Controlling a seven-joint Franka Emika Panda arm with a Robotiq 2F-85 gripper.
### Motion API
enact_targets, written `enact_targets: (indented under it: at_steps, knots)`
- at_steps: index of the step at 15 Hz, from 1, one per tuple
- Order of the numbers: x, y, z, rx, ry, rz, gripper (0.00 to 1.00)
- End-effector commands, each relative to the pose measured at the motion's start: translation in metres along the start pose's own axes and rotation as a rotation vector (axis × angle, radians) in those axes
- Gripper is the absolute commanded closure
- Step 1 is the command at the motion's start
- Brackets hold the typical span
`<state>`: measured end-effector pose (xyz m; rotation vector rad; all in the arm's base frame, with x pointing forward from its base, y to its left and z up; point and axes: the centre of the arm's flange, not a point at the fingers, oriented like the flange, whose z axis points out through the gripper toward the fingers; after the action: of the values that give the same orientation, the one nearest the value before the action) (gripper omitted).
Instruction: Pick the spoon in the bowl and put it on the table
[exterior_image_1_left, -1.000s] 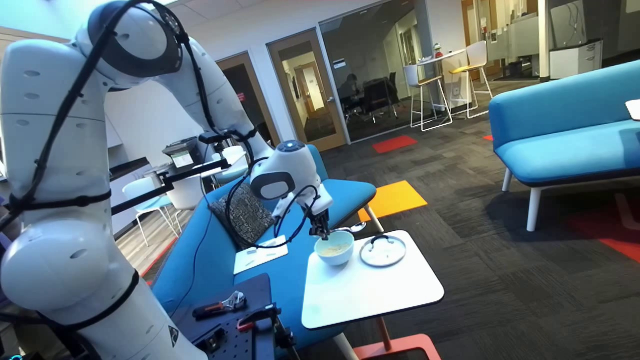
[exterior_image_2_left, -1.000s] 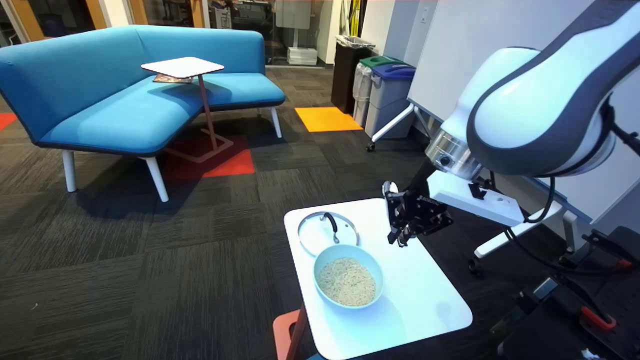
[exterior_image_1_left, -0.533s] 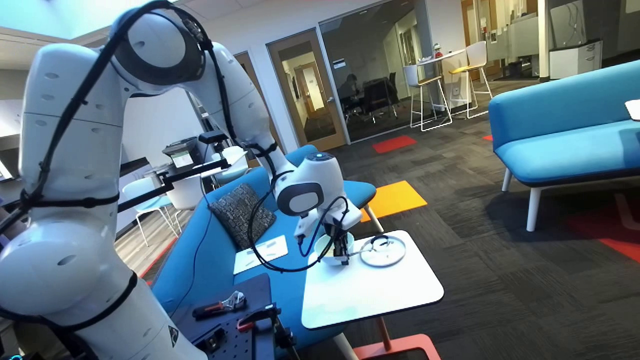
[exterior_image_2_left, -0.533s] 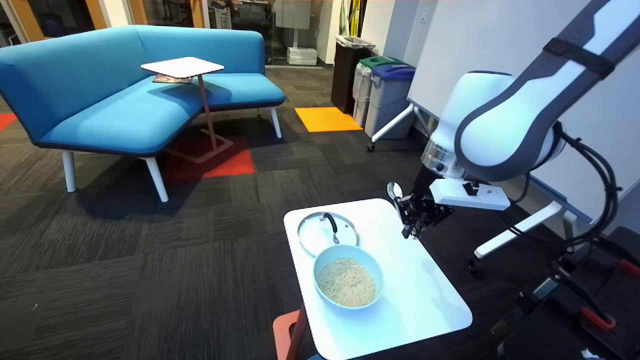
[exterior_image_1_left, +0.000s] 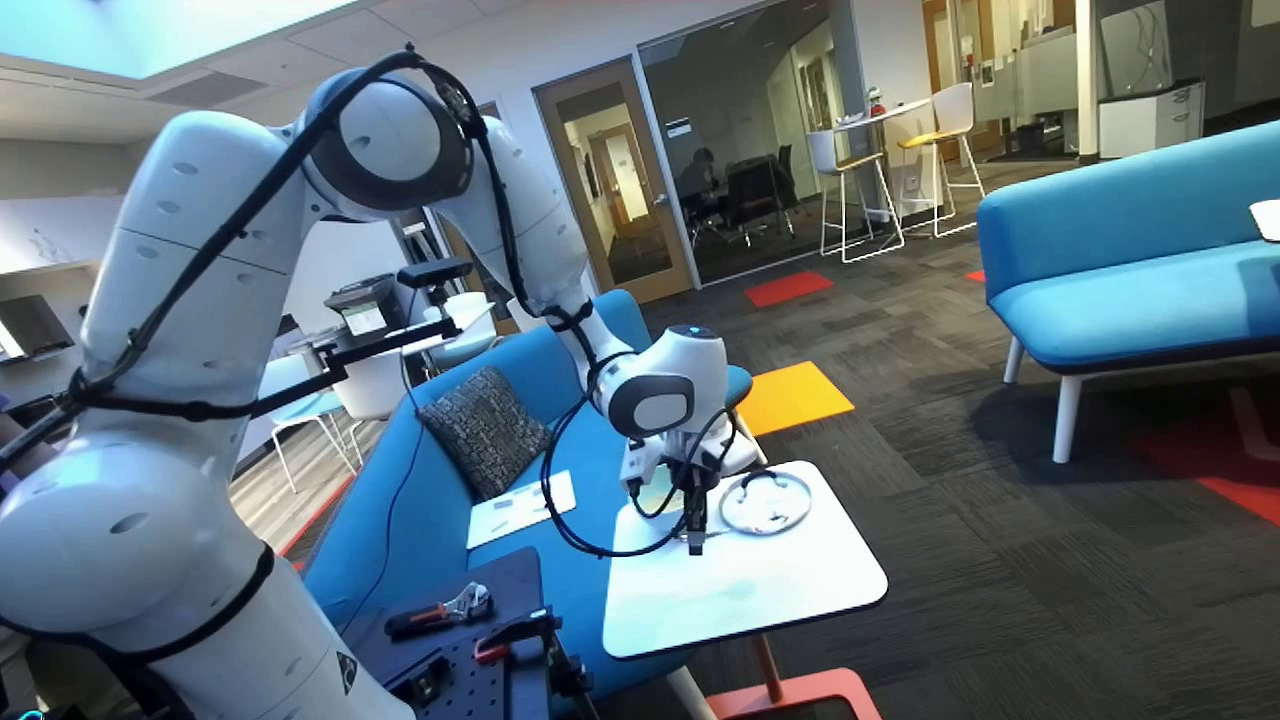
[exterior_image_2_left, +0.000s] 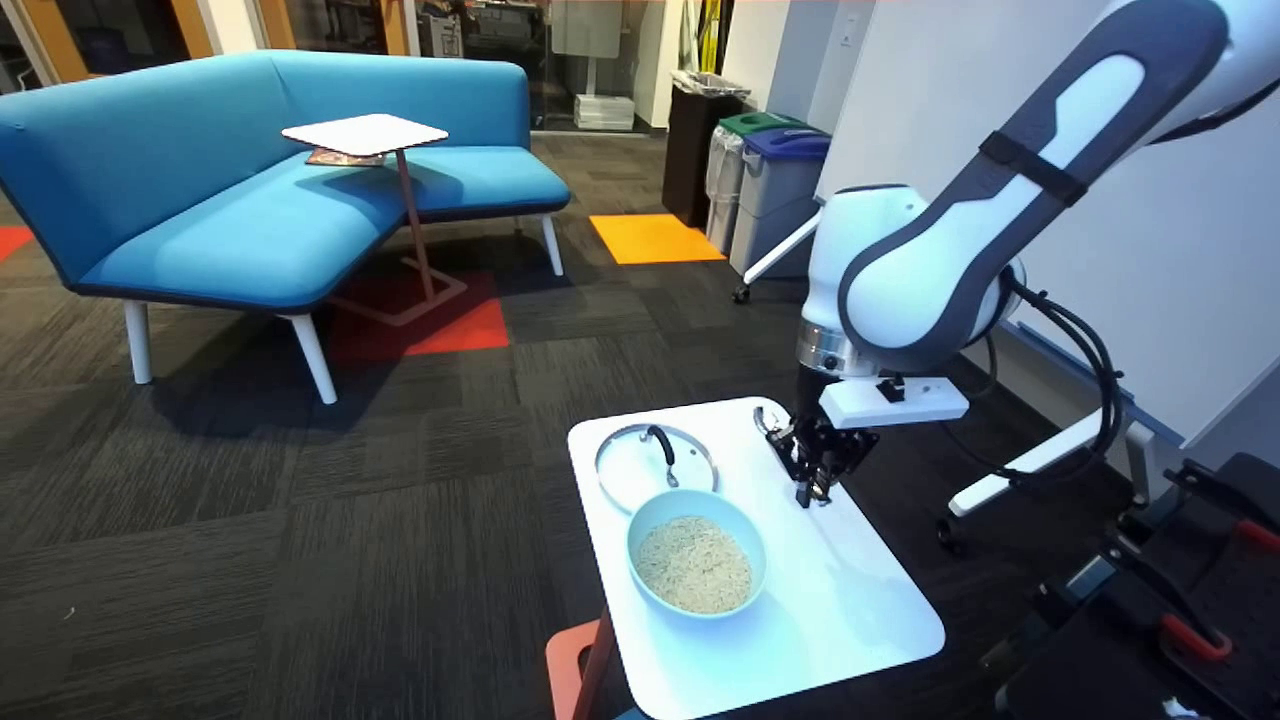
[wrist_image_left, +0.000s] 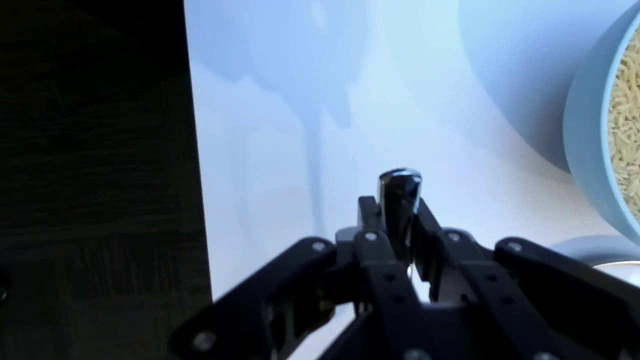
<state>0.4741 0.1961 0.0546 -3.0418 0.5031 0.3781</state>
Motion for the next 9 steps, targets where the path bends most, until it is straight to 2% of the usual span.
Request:
enact_targets:
  at_steps: [1,7,8,9]
  knots:
    - [0.016,-0.016,0.018,-0.032,-0.063,0.005,0.95]
    - [0.025,-0.015,0.043,-0.047,-0.113,0.029,0.95]
    - [0.025,-0.015,0.044,-0.047,-0.117,0.036,0.71]
    - [0.025,-0.013,0.044,-0.044,-0.125,0.037,0.56]
